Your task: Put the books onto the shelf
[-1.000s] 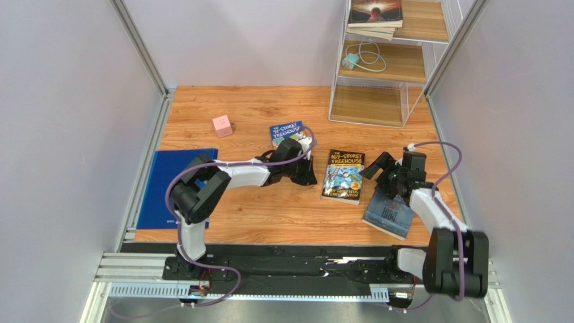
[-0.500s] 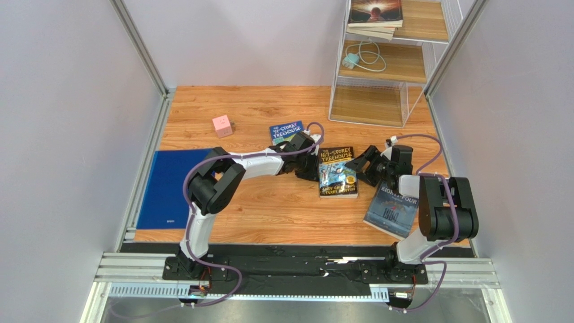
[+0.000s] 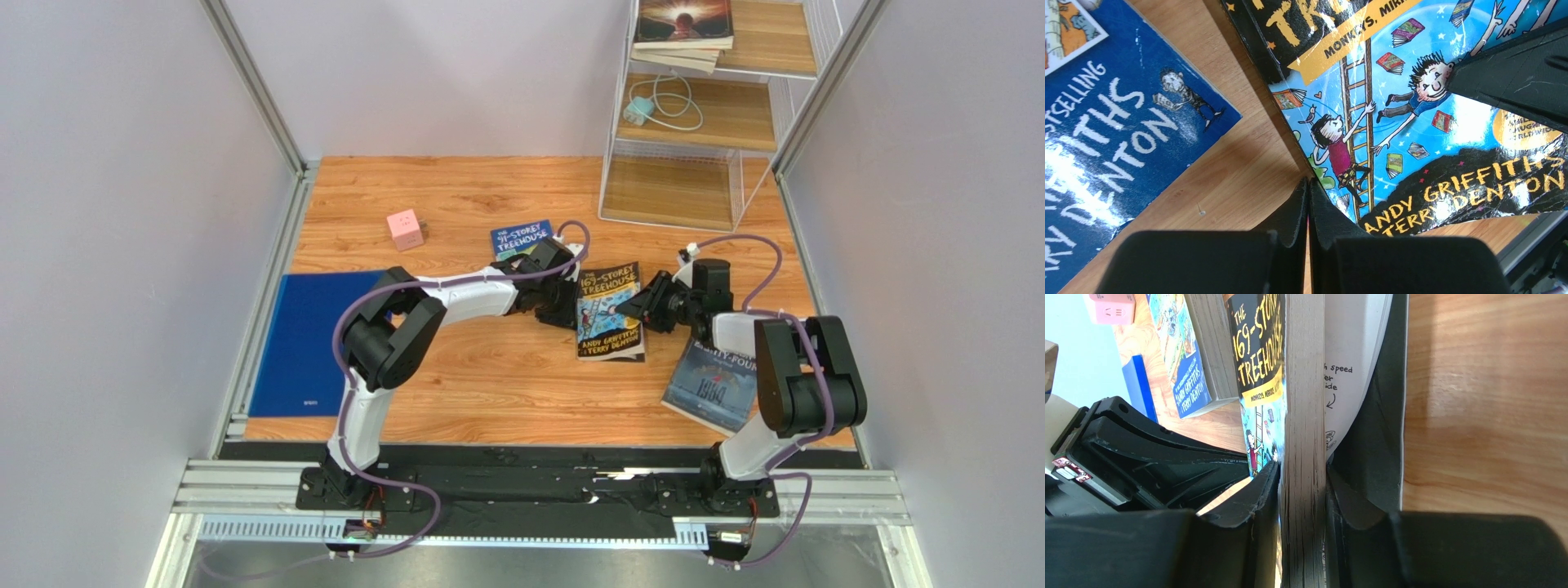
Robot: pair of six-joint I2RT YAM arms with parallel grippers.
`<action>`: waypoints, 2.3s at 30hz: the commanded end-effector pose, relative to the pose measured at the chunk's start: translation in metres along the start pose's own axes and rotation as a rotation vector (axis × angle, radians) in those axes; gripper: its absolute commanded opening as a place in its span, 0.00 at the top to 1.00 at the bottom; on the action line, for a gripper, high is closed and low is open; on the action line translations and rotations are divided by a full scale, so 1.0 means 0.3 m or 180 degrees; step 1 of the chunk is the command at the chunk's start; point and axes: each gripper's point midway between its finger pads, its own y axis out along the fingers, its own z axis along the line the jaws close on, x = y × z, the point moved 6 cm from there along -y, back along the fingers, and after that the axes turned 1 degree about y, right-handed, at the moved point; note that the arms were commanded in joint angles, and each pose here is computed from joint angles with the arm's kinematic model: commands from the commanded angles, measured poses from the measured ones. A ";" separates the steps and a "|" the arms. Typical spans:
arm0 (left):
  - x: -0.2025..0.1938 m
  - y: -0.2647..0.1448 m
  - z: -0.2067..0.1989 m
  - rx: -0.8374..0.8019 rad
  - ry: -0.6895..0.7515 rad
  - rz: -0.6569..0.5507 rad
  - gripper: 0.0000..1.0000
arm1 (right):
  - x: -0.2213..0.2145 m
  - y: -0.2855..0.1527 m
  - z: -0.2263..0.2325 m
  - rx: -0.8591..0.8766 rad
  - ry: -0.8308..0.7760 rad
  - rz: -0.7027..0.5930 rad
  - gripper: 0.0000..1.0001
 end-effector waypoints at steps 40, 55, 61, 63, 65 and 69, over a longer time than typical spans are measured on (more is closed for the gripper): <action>0.100 -0.642 -0.281 -0.1675 0.0528 -0.1952 1.00 | -0.114 -0.385 0.468 0.1533 -0.0891 0.0133 0.78; 0.155 -0.824 -0.330 -0.1693 0.0983 -0.2063 1.00 | -0.157 -0.463 0.444 0.1505 -0.1431 -0.0309 0.00; 0.153 -0.858 -0.379 -0.2146 0.1238 -0.2033 1.00 | -0.175 -0.447 0.432 0.1718 -0.1452 -0.0314 0.00; 0.155 -0.875 -0.387 -0.2230 0.1319 -0.2070 1.00 | -0.175 -0.447 0.433 0.1735 -0.1463 -0.0332 0.00; 0.152 -0.884 -0.385 -0.2319 0.1293 -0.2095 1.00 | -0.178 -0.444 0.429 0.1760 -0.1448 -0.0334 0.00; 0.170 -0.904 -0.387 -0.2473 0.1293 -0.2235 1.00 | -0.193 -0.449 0.439 0.2028 -0.1316 -0.0405 0.00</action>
